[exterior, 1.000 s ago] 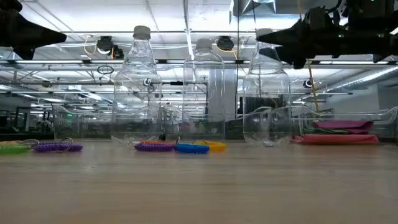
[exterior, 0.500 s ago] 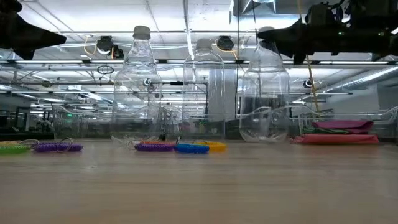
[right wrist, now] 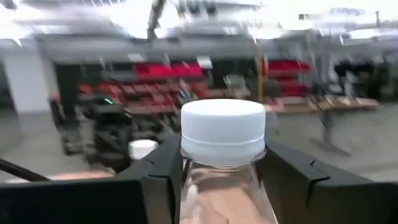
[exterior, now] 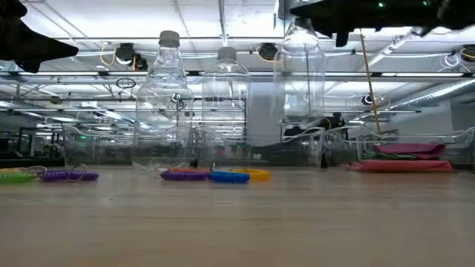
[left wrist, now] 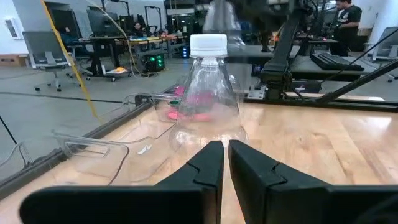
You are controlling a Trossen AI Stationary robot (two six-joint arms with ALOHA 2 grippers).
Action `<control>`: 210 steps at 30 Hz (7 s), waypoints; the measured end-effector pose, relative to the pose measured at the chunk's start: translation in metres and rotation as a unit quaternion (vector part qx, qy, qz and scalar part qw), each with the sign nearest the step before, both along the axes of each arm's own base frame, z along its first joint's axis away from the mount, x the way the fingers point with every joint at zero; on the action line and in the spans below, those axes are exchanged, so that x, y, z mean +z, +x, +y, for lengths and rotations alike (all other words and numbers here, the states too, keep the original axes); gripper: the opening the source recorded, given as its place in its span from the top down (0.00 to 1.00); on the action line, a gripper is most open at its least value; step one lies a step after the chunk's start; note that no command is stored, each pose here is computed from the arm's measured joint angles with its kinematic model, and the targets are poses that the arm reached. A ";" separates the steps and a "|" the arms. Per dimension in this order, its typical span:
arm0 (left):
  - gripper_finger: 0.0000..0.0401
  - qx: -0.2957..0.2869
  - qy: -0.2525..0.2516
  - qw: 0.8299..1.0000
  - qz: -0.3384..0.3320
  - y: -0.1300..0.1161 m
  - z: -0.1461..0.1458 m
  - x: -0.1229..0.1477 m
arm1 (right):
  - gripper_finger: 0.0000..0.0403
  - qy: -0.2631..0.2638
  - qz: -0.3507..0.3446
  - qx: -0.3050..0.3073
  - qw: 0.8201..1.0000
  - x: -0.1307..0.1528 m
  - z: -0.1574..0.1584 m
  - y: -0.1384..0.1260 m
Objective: Pick & Place Sports Items
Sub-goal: Put the right plastic bottle into the middle transparent bin, then put the left plastic bottle into the middle transparent bin
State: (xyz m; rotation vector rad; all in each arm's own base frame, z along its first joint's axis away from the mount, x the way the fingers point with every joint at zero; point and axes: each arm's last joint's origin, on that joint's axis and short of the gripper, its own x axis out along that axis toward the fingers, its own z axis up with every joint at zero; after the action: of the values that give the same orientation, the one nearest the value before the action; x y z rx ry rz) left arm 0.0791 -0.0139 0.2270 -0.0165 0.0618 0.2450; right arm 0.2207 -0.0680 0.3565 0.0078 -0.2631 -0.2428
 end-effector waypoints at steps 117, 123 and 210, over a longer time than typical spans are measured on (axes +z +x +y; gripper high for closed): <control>0.94 0.001 -0.013 1.000 -0.011 0.000 0.000 0.002 | 0.34 0.009 0.073 -0.076 0.994 -0.025 -0.045 -0.001; 0.84 0.016 -0.041 0.997 -0.067 0.000 0.001 0.012 | 0.37 -0.006 0.110 0.104 0.988 -0.024 -0.002 0.000; 0.20 -0.087 0.009 0.993 0.076 0.091 0.077 0.069 | 0.51 -0.024 0.085 0.260 0.962 -0.066 0.037 -0.009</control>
State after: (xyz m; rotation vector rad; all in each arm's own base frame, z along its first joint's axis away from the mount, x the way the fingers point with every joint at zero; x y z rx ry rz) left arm 0.1697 0.0627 0.2965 0.0263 0.2115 0.0724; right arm 0.2122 -0.0313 0.2905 0.0074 -0.0876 0.2859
